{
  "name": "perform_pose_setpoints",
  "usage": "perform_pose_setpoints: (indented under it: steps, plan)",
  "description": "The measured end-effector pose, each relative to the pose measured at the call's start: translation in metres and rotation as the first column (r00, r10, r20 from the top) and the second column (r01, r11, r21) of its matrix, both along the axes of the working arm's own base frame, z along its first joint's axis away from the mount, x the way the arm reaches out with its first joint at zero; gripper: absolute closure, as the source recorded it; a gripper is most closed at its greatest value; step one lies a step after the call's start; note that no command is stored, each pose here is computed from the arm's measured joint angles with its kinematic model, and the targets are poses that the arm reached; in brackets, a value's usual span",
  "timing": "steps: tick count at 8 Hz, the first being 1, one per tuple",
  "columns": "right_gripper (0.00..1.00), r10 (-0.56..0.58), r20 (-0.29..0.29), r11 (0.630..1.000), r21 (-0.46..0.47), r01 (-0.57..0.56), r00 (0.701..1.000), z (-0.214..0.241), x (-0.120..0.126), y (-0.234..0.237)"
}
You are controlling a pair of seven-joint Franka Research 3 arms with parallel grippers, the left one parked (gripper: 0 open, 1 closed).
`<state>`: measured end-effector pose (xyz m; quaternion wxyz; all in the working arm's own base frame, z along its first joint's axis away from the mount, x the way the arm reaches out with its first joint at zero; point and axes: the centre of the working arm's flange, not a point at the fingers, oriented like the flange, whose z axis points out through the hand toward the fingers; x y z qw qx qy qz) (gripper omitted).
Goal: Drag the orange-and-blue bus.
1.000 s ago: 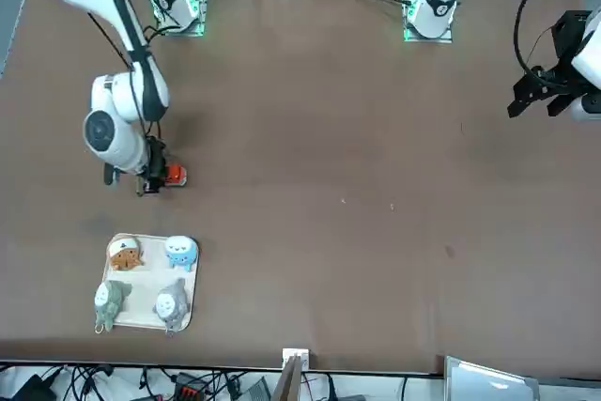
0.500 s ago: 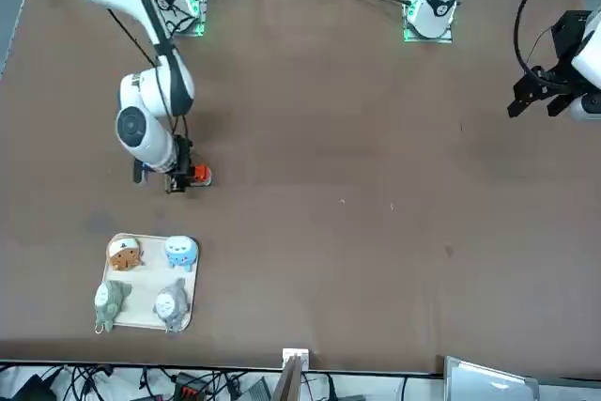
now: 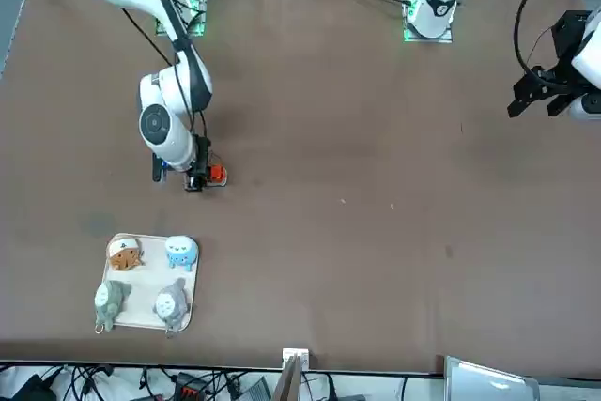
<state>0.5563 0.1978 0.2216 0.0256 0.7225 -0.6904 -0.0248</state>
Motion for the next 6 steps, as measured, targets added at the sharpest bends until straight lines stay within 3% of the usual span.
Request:
perform_pose_setpoints:
  steps: [6]
  plan:
    - [0.44,-0.060,0.010,0.998,0.038,0.059,0.998,0.000,-0.003,0.047]
